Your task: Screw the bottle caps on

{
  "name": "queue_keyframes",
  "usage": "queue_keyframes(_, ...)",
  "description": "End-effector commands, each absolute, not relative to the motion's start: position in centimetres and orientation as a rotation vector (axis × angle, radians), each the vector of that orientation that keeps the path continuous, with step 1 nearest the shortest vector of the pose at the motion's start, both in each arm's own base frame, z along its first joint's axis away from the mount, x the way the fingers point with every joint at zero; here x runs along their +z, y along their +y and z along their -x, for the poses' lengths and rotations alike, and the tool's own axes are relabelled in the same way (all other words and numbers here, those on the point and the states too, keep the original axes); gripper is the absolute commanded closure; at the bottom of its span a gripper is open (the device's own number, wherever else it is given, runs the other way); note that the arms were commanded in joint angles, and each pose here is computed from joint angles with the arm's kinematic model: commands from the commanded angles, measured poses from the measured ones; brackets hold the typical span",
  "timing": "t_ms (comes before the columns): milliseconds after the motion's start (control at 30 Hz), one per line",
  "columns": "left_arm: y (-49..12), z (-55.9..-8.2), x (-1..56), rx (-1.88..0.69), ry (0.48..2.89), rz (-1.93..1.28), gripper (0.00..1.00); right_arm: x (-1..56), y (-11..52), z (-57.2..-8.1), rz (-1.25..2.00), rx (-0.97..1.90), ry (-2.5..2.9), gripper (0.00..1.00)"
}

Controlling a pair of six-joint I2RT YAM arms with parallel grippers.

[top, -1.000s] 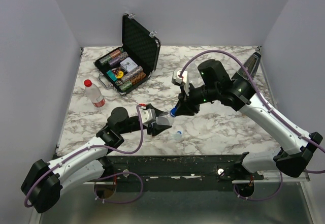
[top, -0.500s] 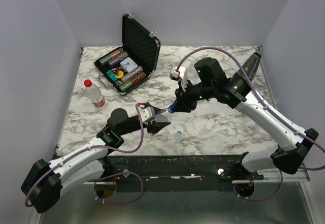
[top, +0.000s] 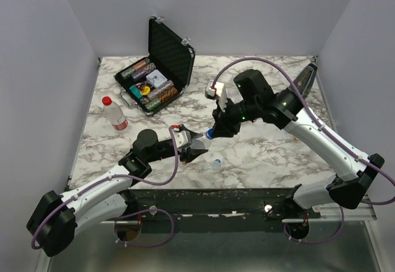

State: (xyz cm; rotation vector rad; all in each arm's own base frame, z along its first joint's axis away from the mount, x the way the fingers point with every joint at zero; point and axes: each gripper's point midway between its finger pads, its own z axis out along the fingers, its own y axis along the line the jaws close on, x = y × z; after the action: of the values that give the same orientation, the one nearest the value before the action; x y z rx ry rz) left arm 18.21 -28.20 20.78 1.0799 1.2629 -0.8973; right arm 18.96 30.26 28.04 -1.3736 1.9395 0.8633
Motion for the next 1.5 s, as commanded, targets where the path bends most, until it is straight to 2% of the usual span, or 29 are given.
queue_keyframes(0,-29.3,-16.7,27.4,-0.952,0.990,-1.104,1.00,26.8,30.6,-17.1,1.517,0.925,1.907,0.78)
queue_keyframes(567,-30.1,-15.4,27.6,-1.093,1.004,-1.122,1.00,26.6,30.6,-15.9,1.682,0.974,1.763,0.77)
queue_keyframes(900,-29.9,-13.9,29.4,-1.203,0.910,-1.065,1.00,26.2,30.8,-14.8,1.713,1.033,1.666,0.77)
queue_keyframes(1467,-28.5,-12.7,31.9,-1.233,0.797,-1.001,1.00,27.6,31.7,-14.4,1.678,1.111,1.564,0.79)
